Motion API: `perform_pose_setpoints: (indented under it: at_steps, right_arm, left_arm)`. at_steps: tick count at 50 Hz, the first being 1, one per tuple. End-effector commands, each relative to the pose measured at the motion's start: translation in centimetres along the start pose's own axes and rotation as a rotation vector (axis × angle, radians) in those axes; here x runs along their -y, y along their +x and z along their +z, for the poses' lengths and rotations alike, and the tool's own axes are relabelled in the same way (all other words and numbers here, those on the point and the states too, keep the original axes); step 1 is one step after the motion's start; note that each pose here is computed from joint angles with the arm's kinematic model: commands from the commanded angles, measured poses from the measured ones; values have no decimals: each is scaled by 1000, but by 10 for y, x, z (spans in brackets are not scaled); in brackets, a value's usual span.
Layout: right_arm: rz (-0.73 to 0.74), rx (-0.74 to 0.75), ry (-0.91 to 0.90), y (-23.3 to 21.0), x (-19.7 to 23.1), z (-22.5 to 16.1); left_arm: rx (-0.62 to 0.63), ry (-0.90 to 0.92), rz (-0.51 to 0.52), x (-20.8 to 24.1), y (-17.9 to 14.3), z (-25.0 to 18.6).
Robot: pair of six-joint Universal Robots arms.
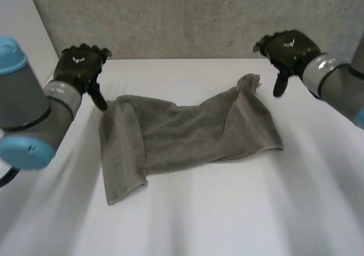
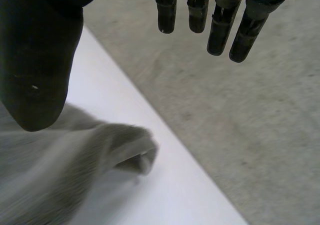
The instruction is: Fold the towel.
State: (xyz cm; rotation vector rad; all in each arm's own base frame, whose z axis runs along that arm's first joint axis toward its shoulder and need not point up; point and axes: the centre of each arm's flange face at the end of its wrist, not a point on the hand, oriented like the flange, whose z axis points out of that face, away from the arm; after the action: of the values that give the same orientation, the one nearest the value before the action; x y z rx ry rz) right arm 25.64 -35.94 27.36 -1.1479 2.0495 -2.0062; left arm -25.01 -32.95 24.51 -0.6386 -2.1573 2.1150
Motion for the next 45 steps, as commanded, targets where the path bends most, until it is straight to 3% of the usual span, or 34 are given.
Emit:
perform_pose_setpoints:
  at_steps: [1, 8, 15, 24, 45]
  right_arm:
    - [-55, 82, -93, -26, -24, -41]
    - [-88, 88, -126, -49, -56, -73]
    - [-90, 65, -115, -60, -83, -79]
    - [-130, 46, -112, -71, -121, -60]
    - [-177, 6, -74, -71, -142, -34]
  left_arm:
    - [-38, -65, 0, -8, 8, -60]
    - [-117, -153, 11, -41, 32, -107]
    - [-146, -124, 20, -66, 51, -112]
    - [-176, -174, 34, -100, 66, -101]
    - [-249, -180, 48, -105, 90, -107]
